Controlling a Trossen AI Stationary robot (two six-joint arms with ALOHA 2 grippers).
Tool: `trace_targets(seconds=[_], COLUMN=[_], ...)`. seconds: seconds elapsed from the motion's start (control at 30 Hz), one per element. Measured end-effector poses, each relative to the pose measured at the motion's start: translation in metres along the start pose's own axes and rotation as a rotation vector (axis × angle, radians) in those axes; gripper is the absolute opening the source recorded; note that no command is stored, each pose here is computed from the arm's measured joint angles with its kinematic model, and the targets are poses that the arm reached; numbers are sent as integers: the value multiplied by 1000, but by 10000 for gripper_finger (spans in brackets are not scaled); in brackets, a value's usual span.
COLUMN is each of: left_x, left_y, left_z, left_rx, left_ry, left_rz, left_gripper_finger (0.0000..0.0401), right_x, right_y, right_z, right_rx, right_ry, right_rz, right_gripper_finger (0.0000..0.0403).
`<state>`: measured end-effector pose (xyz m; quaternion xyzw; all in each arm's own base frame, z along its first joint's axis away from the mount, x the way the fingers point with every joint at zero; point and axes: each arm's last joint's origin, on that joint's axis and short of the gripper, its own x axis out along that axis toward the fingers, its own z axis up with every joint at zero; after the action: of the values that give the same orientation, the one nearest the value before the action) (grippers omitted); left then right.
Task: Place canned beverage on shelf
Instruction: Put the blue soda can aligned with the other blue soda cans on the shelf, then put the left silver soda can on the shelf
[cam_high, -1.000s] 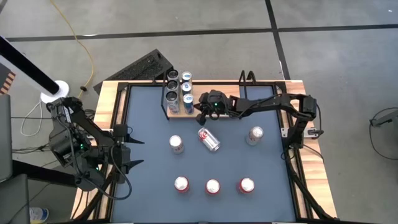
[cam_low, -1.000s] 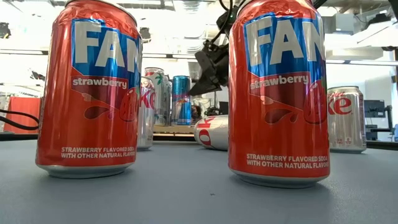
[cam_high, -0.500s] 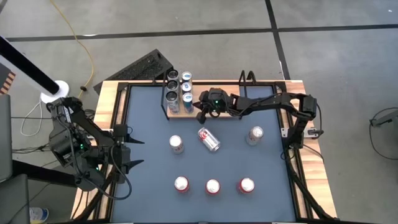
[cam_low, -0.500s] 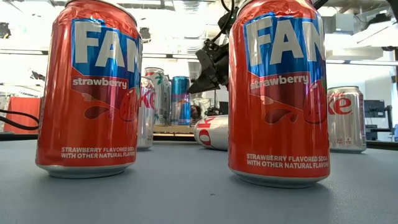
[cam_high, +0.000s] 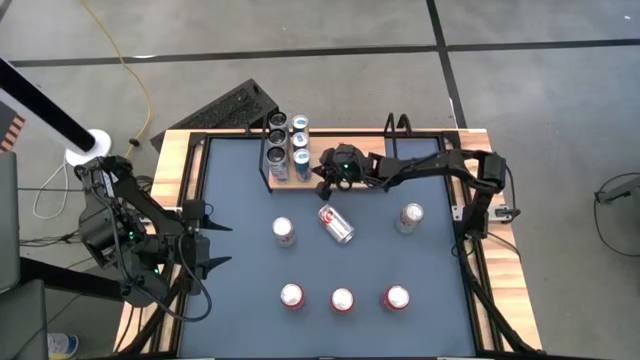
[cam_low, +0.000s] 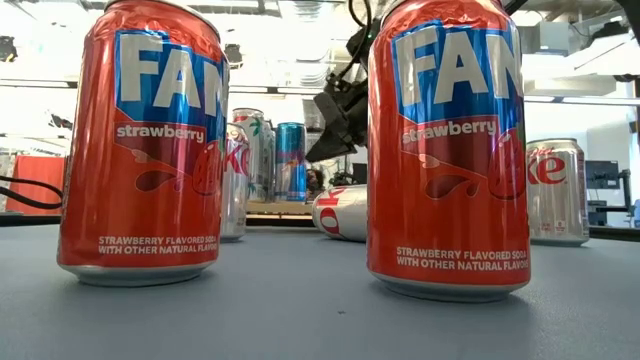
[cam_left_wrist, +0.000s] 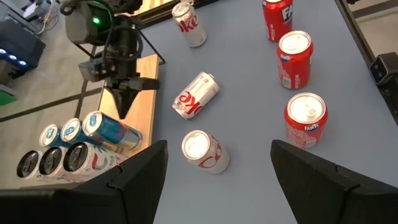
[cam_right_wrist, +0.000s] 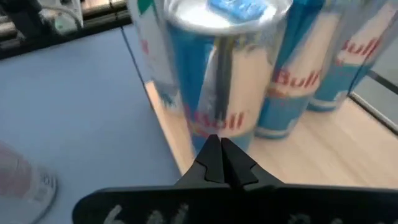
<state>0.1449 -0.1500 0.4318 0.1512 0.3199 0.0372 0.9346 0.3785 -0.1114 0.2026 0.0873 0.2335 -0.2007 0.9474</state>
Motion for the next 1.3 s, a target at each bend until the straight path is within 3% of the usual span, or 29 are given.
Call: trace_targets(seconds=[0.4, 0.67, 0.87, 1.13, 1.3], left_x=[0, 0, 5, 35, 70], left_y=[0, 0, 6, 8, 8], left_z=[0, 0, 3, 21, 24], left_rx=[-16, -34, -48, 67, 179], left_ry=[-4, -3, -20, 41, 170], left_rz=[3, 5, 61, -87, -178], left_gripper_finger=[275, 275, 275, 275, 275], right_x=[29, 4, -59, -196, -254], right_y=[5, 16, 33, 49, 54], right_z=[-2, 8, 34, 69, 63], right_rx=[-22, -58, -138, -131, -146], right_ry=[107, 187, 208, 72, 61], right_rz=[10, -5, -29, 78, 162], right_gripper_finger=[0, 0, 0, 5, 54])
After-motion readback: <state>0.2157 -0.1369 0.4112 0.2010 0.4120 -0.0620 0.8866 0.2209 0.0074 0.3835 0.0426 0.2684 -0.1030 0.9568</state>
